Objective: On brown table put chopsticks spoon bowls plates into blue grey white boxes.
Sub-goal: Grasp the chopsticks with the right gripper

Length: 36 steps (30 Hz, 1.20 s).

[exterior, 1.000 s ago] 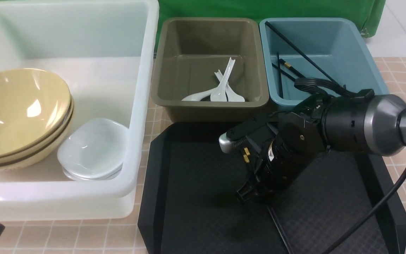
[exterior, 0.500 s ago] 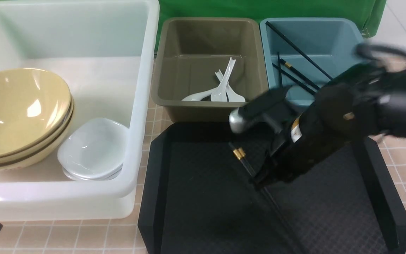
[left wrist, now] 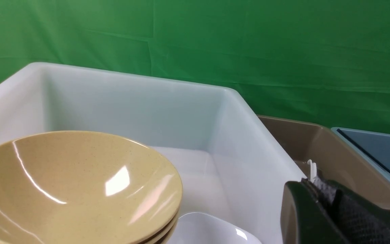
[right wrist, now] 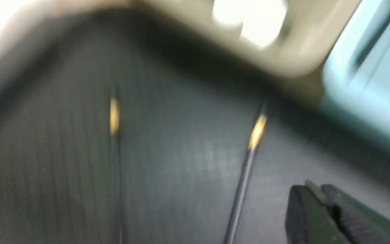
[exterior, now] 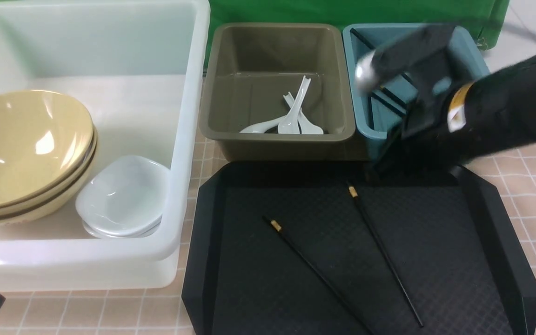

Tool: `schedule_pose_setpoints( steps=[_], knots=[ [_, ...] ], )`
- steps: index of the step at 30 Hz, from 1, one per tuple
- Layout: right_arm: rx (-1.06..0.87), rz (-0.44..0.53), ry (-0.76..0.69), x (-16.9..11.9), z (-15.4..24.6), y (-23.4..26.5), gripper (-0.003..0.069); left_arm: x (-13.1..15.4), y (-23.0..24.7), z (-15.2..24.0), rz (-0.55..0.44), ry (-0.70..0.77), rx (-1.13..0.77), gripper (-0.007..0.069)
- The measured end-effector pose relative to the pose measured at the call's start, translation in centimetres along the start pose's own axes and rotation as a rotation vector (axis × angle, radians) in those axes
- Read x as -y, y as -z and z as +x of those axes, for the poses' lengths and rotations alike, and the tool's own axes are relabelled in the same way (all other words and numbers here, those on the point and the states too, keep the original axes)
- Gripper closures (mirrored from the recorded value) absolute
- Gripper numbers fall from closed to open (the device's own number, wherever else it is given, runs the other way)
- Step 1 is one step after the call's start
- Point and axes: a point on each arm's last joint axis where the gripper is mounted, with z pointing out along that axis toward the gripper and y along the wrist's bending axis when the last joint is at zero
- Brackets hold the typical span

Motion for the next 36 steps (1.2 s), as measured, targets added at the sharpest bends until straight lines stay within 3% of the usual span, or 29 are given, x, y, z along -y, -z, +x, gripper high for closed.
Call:
schedule_pose_setpoints(
  steps=[6,10,15,18,19,20,28,31,36],
  knots=[
    [-0.249,-0.004,0.008,-0.7,1.9,-7.1,0.0358,0.0,0.0,0.0,0.001,0.0,-0.001,0.0619],
    [-0.297,-0.001,-0.017,-0.4,2.6,-9.6,0.0339,0.0,0.0,0.0,0.001,0.0,-0.001,0.0619],
    [-0.321,-0.007,-0.032,-0.5,3.1,-11.3,0.0402,0.0,0.0,0.0,0.003,0.0,-0.004,0.0619],
    [-0.317,-0.048,-0.012,-0.9,3.1,-11.5,0.0538,0.0,0.0,0.1,0.004,0.0,-0.006,0.0619],
    [-0.317,-0.05,-0.01,-0.9,3.1,-11.5,0.0538,0.0,0.0,0.1,0.005,0.0,-0.007,0.0619],
    [-0.317,-0.069,0.009,-1.1,3.0,-11.5,0.0587,0.0,0.0,0.1,0.005,0.0,-0.007,0.0619],
    [-0.367,-0.185,0.081,-1.8,3.3,-9.3,0.0592,0.0,0.0,0.1,0.005,0.0,-0.007,0.0619],
    [-0.28,-0.203,0.107,-1.7,2.3,-6.7,0.0592,0.0,0.0,0.1,0.005,0.0,-0.007,0.0619],
    [0.216,-0.108,0.114,0.5,-1.7,0.6,0.0592,0.0,0.0,0.1,0.005,0.0,-0.007,0.0619]
  ],
)
